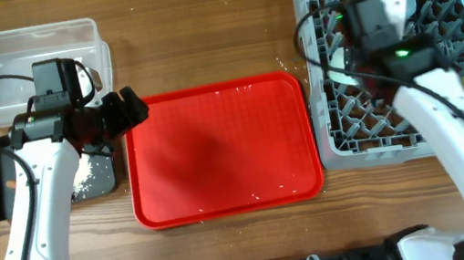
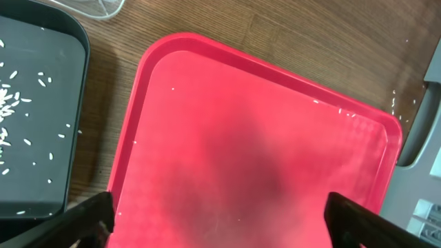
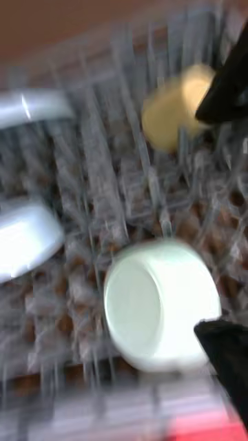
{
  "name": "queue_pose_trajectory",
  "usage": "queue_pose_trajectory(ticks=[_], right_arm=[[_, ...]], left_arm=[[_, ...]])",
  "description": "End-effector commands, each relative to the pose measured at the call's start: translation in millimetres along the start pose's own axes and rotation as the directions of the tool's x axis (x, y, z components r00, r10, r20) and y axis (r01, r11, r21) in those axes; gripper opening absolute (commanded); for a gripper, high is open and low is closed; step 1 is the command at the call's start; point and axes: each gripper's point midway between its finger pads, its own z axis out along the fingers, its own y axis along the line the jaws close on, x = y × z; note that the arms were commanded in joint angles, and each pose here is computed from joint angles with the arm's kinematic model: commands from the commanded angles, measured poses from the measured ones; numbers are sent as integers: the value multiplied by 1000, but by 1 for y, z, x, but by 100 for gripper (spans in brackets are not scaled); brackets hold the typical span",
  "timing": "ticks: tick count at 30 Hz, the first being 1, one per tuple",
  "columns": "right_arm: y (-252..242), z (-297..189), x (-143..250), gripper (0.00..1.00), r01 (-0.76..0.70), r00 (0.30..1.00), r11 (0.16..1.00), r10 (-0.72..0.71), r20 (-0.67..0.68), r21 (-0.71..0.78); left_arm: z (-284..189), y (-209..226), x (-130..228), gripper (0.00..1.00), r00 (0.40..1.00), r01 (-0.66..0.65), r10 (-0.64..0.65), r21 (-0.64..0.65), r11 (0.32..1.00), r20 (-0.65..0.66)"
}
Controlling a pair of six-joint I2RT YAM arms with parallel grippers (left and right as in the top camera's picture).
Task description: Sort waste into correct bins and load items into the dishwasher rack
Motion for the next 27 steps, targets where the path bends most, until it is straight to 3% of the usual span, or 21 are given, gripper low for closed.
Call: queue_pose_trajectory(ticks=[1,4,6,9,15,17,20,22,25,27], right_arm=[[57,-18,3,100,-19,998,879,-14,-64,-477],[74,-28,-6,100,18,999,773,-41,-21,-634],[67,-25,-12,100,1,1000,776,-12,-14,-631],[56,-19,-3,100,-29,998,789,-12,-62,-613],[40,-24,53,100,-109,954,808,-79,-290,-579],[36,-32,54,100,-113,956,808,-71,-286,-578],[21,-58,43,100,-82,987,811,-16,-161,-579],[12,-75,46,100,-60,998,809,39,-49,-585],[-4,-87,74,100,-46,989,824,117,90,-565],[-16,-94,89,100,-47,979,843,145,141,-535]], left_arm=[[2,-4,-1,100,1000,-9,9,6,1000,0],[5,-23,-2,100,993,-119,118,34,992,24],[9,-38,1,100,982,-186,184,27,982,41],[16,-33,14,100,969,-244,246,-98,965,12],[-1,18,75,100,951,-243,174,-268,932,-256],[-5,19,79,100,953,-242,178,-263,934,-244],[-17,14,77,100,969,-237,215,-216,947,-121],[-36,9,75,100,968,-239,248,-161,958,35],[-75,5,82,100,923,-256,267,-76,964,277],[-94,5,87,100,894,-267,266,-47,963,361]])
